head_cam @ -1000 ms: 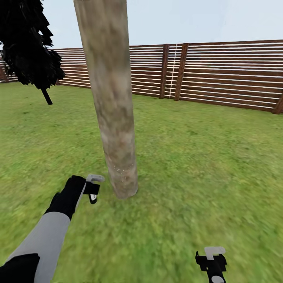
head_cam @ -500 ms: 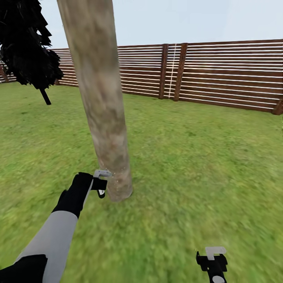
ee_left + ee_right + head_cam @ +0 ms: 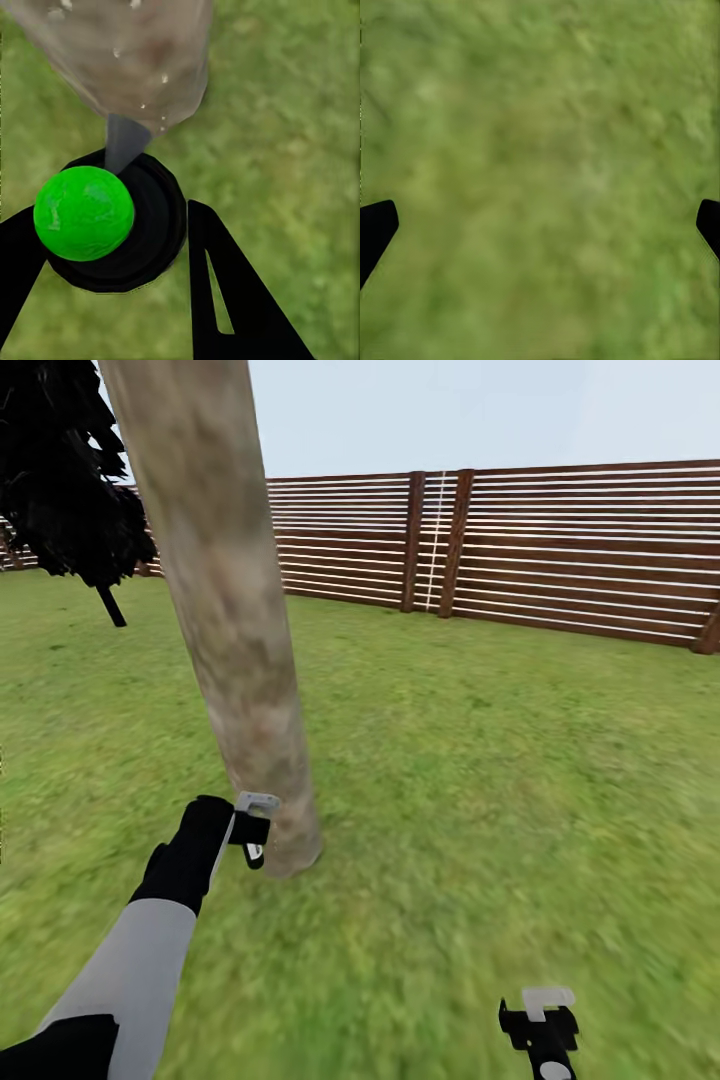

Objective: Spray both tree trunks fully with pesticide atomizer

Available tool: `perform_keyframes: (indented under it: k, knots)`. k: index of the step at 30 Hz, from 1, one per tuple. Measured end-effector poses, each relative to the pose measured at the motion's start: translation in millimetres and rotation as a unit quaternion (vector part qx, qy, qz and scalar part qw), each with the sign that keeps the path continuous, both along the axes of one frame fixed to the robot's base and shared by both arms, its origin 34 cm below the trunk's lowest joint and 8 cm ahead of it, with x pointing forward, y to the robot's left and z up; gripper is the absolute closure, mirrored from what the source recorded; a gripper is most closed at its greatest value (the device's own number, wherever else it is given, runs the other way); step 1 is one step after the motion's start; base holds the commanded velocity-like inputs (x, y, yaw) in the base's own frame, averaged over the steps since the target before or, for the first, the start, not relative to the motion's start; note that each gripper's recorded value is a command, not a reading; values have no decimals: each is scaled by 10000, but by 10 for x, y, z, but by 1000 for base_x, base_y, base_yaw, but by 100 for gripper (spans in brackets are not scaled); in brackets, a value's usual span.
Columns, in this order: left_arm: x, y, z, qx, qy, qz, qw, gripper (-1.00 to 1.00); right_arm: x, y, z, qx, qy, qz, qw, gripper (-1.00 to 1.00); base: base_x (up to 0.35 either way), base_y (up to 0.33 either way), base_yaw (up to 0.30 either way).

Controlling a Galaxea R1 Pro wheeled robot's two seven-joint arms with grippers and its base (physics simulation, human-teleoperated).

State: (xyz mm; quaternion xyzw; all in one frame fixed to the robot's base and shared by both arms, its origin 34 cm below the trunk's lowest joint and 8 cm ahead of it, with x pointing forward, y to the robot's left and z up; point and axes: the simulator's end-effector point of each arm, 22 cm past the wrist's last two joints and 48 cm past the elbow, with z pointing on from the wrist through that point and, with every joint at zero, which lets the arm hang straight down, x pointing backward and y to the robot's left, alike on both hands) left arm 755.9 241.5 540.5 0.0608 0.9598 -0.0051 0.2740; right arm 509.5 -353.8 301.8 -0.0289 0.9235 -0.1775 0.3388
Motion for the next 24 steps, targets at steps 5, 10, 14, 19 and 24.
perform_keyframes:
  k: [5,10,14,19,24]
  knots:
    - [-20,-38,-28,-41,21,-13,10000,100,0,1,0,-1,1,4,10000,-100,304,-81,267]
    - [-16,-104,-24,-57,13,-50,10000,100,0,0,-1,0,1,-2,10000,-100,197,-208,265]
    - [-15,-110,-27,-63,15,-55,10000,100,0,1,-3,0,2,-1,10000,-100,-5,-271,40]
    - [-17,-109,-29,-61,24,-50,10000,100,-1,0,-6,0,6,2,10000,-100,-165,-243,2]
    - [-19,-96,-31,-53,32,-41,10000,100,0,-2,-6,-1,4,-2,10000,-100,-257,-192,0]
